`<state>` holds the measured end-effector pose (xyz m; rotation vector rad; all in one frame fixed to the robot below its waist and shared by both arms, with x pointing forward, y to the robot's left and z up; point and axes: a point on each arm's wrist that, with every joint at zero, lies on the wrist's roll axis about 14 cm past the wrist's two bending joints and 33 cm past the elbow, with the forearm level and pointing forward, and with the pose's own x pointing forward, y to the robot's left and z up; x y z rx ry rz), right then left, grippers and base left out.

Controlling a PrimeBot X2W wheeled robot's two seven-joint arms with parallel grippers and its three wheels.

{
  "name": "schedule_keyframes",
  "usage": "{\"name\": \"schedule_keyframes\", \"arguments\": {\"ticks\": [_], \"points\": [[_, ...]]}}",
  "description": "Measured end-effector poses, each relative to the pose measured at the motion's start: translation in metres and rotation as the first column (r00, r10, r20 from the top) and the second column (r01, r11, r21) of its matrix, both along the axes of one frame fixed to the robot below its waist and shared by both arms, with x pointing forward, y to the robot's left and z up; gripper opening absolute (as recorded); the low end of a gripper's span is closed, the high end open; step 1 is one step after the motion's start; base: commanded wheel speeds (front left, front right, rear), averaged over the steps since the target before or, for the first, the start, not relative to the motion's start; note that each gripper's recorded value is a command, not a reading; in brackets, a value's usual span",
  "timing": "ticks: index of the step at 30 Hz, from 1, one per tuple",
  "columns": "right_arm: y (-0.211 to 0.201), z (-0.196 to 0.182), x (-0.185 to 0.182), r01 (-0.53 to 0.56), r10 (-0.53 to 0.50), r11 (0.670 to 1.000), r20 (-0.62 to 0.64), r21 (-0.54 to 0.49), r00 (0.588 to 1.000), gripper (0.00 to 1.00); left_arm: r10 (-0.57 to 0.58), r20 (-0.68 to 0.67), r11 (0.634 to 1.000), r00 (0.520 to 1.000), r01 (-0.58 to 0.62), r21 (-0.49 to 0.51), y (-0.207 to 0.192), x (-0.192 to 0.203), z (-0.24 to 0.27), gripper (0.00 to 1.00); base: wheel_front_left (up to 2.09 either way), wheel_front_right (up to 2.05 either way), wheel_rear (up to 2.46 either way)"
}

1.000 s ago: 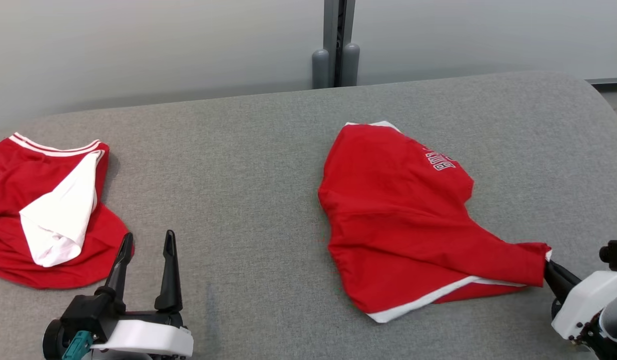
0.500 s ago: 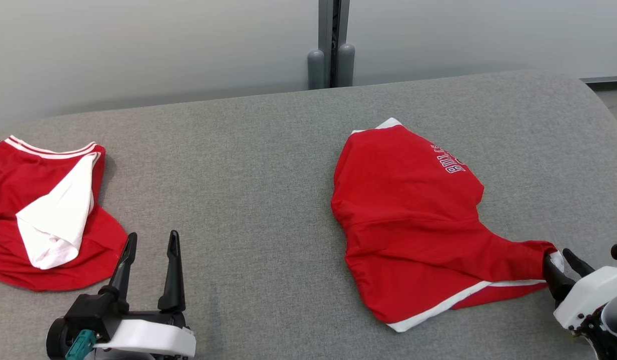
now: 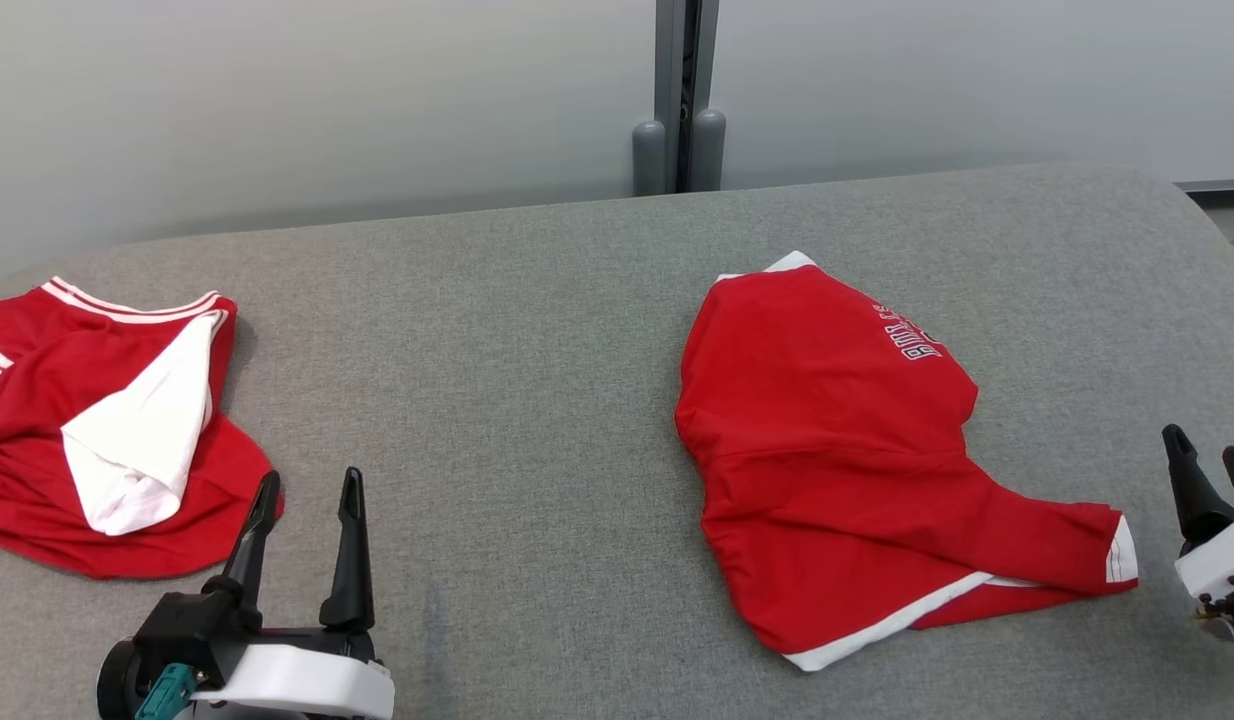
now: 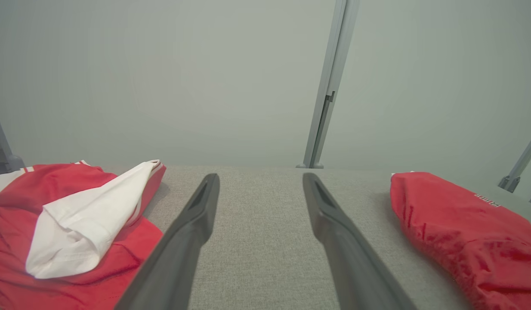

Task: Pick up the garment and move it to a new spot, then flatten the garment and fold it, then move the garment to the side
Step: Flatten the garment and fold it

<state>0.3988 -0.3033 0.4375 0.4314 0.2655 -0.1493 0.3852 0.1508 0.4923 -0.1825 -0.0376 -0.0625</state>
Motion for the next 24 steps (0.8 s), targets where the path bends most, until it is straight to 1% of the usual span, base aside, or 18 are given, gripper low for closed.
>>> {"name": "schedule_keyframes", "arguments": {"ticks": [4, 9, 11, 15, 17, 18, 24], "points": [[0.004, 0.011, 0.007, -0.003, 0.004, 1.0, 0.047, -0.023, 0.999, 1.0, 0.005, -0.003, 1.0, 1.0, -0.005, 0.001, 0.002, -0.004, -0.001, 1.0, 0.0, 0.0, 0.0], [0.018, 0.043, 0.018, -0.023, 0.033, 0.998, 0.179, -0.054, 0.983, 1.0, 0.007, 0.0, 1.0, 1.0, -0.007, -0.001, 0.002, -0.006, 0.0, 1.0, 0.0, 0.0, 0.0], [0.021, 0.058, 0.02, -0.015, 0.031, 0.997, 0.242, -0.07, 0.97, 1.0, 0.005, 0.003, 1.0, 1.0, -0.005, -0.003, 0.002, -0.006, 0.001, 1.0, 0.0, 0.0, 0.0], [0.041, 0.077, 0.016, -0.017, 0.049, 0.995, 0.335, -0.097, 0.941, 1.0, 0.002, 0.006, 1.0, 1.0, -0.001, -0.005, 0.0, -0.005, 0.003, 1.0, 0.0, 0.0, 0.0], [0.05, 0.089, 0.014, -0.016, 0.059, 0.993, 0.378, -0.115, 0.924, 1.0, 0.001, 0.008, 1.0, 1.0, -0.001, -0.006, -0.001, -0.005, 0.003, 1.0, 0.0, 0.0, 0.0], [0.059, 0.097, 0.012, -0.022, 0.073, 0.992, 0.411, -0.126, 0.909, 1.0, 0.0, 0.009, 1.0, 1.0, 0.0, -0.007, -0.001, -0.004, 0.003, 1.0, 0.0, 0.0, 0.0], [0.082, 0.121, 0.006, -0.048, 0.12, 0.986, 0.487, -0.159, 0.865, 1.0, -0.007, 0.023, 1.0, 1.0, 0.008, -0.008, -0.004, 0.0, 0.008, 1.0, 0.0, 0.0, 0.0]]}}
